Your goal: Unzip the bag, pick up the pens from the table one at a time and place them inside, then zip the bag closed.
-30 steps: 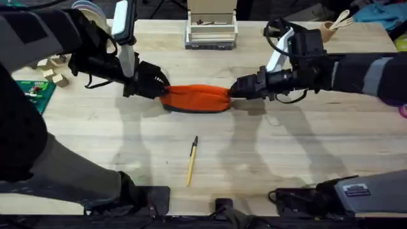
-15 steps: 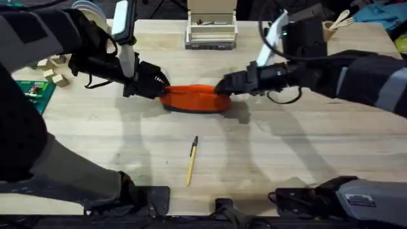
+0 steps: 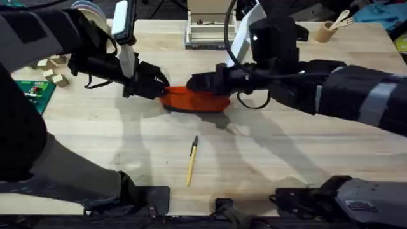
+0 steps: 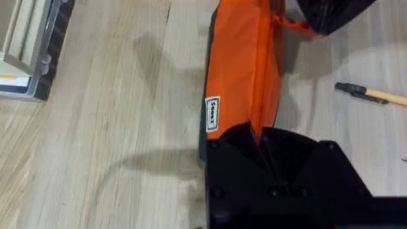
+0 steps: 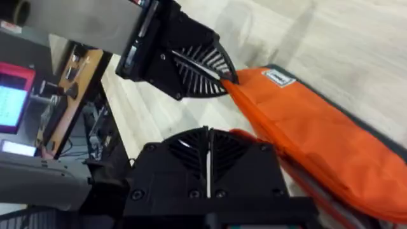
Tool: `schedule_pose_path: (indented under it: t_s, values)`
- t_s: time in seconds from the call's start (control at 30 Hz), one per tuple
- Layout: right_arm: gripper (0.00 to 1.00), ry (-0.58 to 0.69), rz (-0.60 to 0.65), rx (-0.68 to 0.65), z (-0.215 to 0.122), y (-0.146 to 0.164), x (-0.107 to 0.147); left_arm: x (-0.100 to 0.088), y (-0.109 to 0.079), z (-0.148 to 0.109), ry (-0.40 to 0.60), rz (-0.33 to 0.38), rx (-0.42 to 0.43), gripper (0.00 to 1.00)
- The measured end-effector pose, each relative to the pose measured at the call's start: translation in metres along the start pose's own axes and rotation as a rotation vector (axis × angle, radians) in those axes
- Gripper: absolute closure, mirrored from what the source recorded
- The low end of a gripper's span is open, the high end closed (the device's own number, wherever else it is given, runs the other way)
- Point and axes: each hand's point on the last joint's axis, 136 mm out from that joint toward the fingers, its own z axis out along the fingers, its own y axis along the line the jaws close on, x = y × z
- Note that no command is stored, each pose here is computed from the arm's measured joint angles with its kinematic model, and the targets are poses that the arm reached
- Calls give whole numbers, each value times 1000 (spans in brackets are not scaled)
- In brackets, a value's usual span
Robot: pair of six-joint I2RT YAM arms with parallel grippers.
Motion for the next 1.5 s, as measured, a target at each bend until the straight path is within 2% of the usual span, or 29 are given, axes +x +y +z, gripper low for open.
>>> schedule_pose_path:
  t_s: [0.17,0.37,0.63,1.0,1.07,1.1,1.13,1.17,1.2,1.27,1.5]
  values:
    - [970,10,7,17,14,-2,2,0,0,0,0,0,0,958]
    - [971,20,-26,-12,41,18,-11,0,0,0,0,0,0,959]
    - [971,52,-46,-34,66,30,-9,0,0,0,0,0,0,959]
    - [969,36,-59,-4,73,31,-12,1,0,0,3,-1,-1,959]
    - [843,46,-61,3,72,29,-11,1,0,0,3,0,-1,959]
    - [698,54,-69,10,71,28,-10,1,0,0,2,0,-2,959]
    - [272,76,-86,32,62,26,-8,1,0,0,2,0,-2,959]
    - [15,74,-114,55,45,28,-12,1,0,0,2,0,-2,958]
    - [9,72,-123,66,39,28,-14,1,0,0,2,0,-2,959]
    - [6,65,-206,118,1,34,-20,1,0,0,1,0,-2,959]
    - [6,53,-285,189,-41,40,-21,1,0,0,1,0,-2,957]
